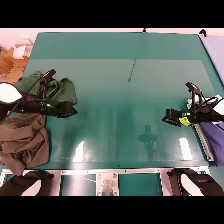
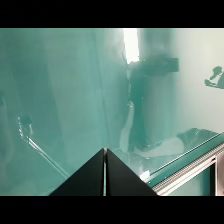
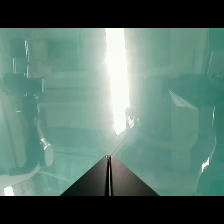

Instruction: Fold the shirts.

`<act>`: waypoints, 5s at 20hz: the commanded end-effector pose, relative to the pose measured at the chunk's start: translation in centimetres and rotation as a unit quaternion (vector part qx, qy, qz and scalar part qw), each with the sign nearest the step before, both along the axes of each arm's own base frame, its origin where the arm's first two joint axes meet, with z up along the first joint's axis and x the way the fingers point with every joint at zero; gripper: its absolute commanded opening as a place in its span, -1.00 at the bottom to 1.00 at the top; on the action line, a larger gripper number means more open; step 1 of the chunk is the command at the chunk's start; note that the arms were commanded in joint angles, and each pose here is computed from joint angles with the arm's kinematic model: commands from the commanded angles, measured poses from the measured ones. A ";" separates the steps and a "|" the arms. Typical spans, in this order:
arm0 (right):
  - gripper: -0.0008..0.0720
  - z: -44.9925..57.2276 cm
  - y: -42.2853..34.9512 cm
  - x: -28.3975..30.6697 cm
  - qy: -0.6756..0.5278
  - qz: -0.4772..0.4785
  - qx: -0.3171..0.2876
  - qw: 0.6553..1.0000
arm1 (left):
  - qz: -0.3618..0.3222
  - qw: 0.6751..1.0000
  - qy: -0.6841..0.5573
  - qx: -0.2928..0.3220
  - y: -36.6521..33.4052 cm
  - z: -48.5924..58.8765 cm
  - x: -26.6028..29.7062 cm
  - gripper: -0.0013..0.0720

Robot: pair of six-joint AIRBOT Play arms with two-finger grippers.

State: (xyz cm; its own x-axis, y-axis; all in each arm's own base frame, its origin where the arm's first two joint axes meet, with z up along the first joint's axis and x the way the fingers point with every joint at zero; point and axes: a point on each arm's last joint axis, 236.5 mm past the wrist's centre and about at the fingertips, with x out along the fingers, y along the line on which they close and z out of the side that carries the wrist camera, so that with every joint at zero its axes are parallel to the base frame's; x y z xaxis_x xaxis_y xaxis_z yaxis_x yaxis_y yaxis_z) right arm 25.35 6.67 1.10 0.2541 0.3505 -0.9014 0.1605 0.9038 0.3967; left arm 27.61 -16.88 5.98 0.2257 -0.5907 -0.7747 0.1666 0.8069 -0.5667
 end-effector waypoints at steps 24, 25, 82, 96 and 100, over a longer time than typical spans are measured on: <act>-0.36 0.8 -0.8 3.2 -0.065 -0.028 -0.008 0.997 | 0.173 0.867 -0.191 0.426 27.5 -0.9 11.1 0.86; -0.34 0.9 -0.9 3.5 -0.071 -0.031 -0.009 0.997 | 0.189 0.866 -0.162 0.434 29.8 -2.1 10.2 0.85; 0.09 -10.1 -1.1 -3.1 0.075 -0.182 0.170 0.966 | -0.126 0.986 0.096 0.043 -7.2 -3.2 10.7 0.99; -0.93 16.3 -6.0 11.3 -0.245 -0.115 0.193 0.943 | -0.142 0.984 0.101 0.026 -8.2 -3.4 9.9 0.99; -0.93 17.0 -12.0 12.8 -0.260 -0.162 0.125 0.944 | -0.172 0.971 0.163 -0.017 -12.8 -7.2 4.4 0.99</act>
State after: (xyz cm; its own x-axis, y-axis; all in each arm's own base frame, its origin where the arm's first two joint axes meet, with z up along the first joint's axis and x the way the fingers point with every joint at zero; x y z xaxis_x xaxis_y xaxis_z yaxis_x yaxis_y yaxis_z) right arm 37.16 -1.30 16.02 0.7187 0.4730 -0.5096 0.0923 0.6616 0.7442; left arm 34.85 -26.80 0.63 -0.1819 -0.5732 -0.7990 0.2586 0.7560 -0.6013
